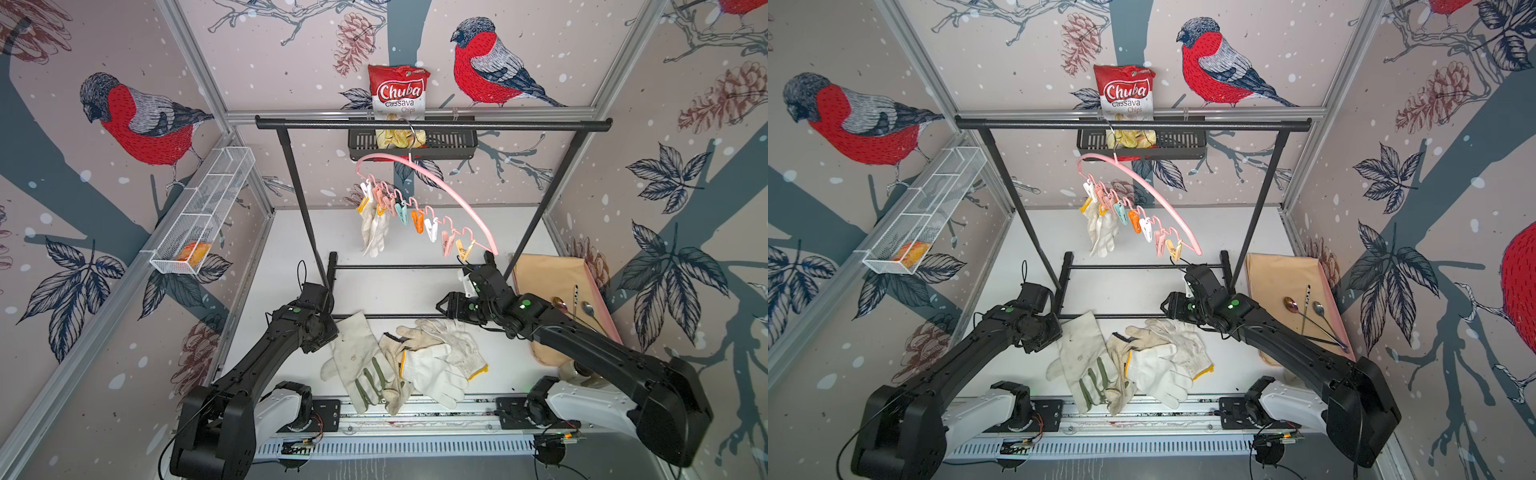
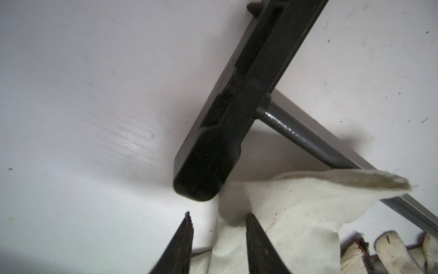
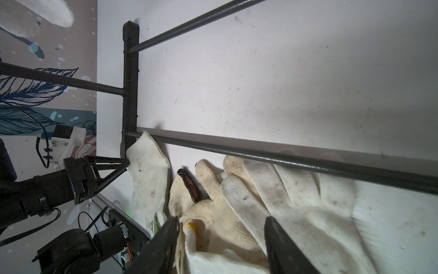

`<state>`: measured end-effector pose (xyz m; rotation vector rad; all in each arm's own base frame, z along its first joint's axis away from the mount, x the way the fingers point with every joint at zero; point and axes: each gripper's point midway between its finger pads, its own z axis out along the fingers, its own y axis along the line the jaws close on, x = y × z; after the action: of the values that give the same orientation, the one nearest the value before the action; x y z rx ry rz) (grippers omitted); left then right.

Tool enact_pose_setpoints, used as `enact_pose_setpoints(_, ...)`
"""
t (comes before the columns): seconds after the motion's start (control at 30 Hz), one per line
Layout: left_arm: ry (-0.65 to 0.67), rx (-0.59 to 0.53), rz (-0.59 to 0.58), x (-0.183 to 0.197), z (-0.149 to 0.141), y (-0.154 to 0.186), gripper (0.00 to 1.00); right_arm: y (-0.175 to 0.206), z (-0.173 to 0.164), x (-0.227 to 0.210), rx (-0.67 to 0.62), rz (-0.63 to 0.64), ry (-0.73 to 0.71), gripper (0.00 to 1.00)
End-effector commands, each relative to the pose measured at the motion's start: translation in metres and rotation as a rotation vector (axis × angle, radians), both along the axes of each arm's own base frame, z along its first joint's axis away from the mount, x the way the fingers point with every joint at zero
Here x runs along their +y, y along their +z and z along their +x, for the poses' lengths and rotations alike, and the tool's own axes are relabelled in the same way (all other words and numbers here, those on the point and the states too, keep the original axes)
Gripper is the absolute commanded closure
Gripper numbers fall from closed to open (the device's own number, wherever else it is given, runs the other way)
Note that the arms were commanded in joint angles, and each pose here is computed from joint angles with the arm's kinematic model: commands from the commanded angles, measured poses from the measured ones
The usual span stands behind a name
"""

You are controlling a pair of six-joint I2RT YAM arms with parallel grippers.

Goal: Clip the gloves onto a hanger to dry
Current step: Pick up the glove from the center of the board.

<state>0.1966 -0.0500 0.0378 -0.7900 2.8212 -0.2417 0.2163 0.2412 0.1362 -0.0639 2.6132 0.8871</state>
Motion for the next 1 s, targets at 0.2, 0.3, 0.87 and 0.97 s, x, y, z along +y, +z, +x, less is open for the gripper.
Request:
enact_pose_setpoints(0.2, -0.029, -0.037, -0.007, -0.003, 0.011, -0.007, 0.61, 0.011, 0.006, 0.005, -0.036, 0.022, 0.021, 0.39)
enact_pose_setpoints(0.3, -0.033, -0.044, -0.017, -0.005, 0.014, -0.009, 0.61, 0.011, 0.008, 0.004, -0.039, 0.025, 0.012, 0.39)
enact_pose_setpoints(0.87, -0.04, -0.054, -0.117, -0.021, 0.011, -0.015, 0.81, 0.02, 0.014, -0.001, -0.059, 0.013, 0.021, 0.39)
enact_pose_setpoints(0.97, -0.037, -0.062, -0.119, -0.022, 0.011, -0.013, 0.94, 0.022, 0.016, -0.002, -0.064, 0.012, 0.021, 0.39)
